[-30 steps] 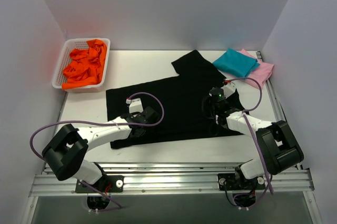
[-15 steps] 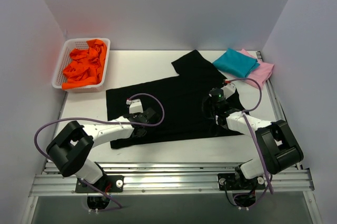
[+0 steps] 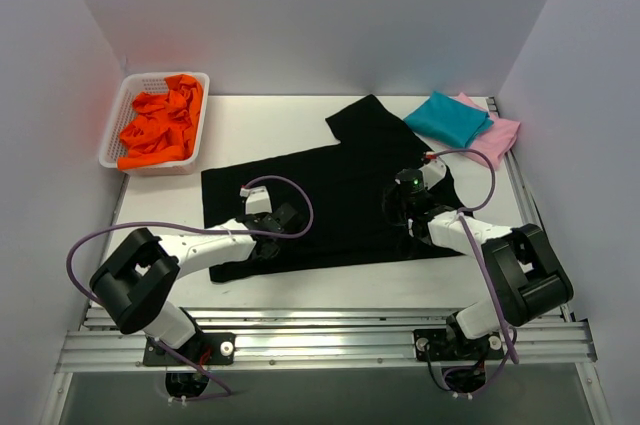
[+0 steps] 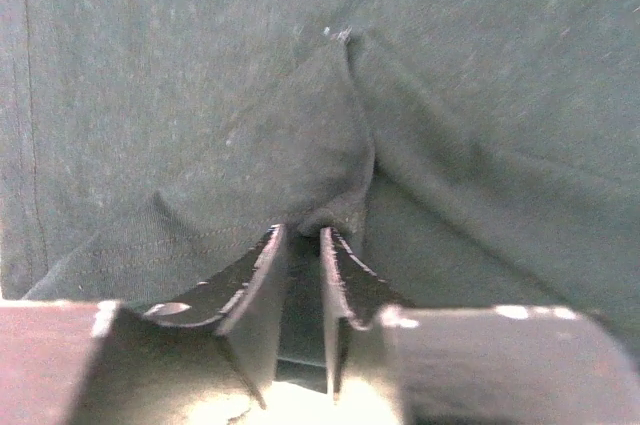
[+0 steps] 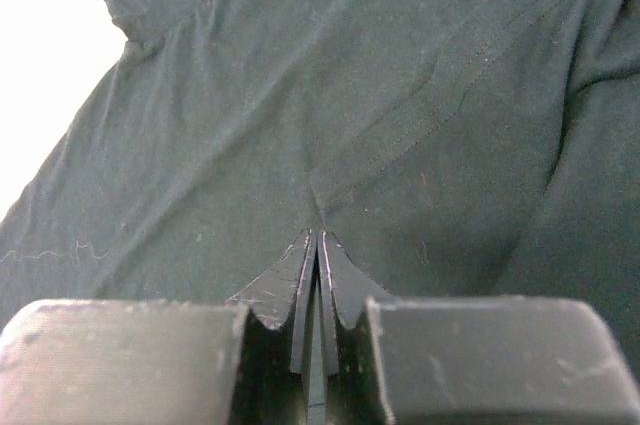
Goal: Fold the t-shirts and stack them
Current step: Fold the tshirt
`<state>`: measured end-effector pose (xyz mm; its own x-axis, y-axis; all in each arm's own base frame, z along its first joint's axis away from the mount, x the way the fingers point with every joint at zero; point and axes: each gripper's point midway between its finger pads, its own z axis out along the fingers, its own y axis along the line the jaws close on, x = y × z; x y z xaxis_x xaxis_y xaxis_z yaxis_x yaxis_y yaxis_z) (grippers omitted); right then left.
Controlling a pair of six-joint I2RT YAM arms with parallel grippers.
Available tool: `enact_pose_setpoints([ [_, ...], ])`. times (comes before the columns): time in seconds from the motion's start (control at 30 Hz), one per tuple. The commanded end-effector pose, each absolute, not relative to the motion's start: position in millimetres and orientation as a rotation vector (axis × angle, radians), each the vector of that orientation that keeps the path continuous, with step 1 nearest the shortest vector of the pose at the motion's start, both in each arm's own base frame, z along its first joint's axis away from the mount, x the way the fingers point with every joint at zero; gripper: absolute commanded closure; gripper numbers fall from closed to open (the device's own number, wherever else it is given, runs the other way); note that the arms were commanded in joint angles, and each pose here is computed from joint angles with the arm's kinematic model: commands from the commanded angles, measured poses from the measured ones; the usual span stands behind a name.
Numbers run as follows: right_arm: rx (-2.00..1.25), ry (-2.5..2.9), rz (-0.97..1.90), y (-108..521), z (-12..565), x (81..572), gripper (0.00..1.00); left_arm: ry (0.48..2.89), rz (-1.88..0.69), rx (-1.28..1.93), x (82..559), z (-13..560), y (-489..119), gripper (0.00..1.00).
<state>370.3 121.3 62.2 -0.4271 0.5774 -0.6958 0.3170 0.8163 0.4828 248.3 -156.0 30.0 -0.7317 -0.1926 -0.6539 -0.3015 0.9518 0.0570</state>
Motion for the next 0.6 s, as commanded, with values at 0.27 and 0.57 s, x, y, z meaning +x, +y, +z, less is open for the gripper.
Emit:
enact_pose_setpoints([
  [0.27,0.667,2.033,0.317,118,60,372,1.00,2.341,0.143,-0.335,290,50,-168,0.98],
  [0.57,0.669,2.044,0.323,120,52,373,1.00,2.342,0.087,-0.401,310,53,-153,0.98],
])
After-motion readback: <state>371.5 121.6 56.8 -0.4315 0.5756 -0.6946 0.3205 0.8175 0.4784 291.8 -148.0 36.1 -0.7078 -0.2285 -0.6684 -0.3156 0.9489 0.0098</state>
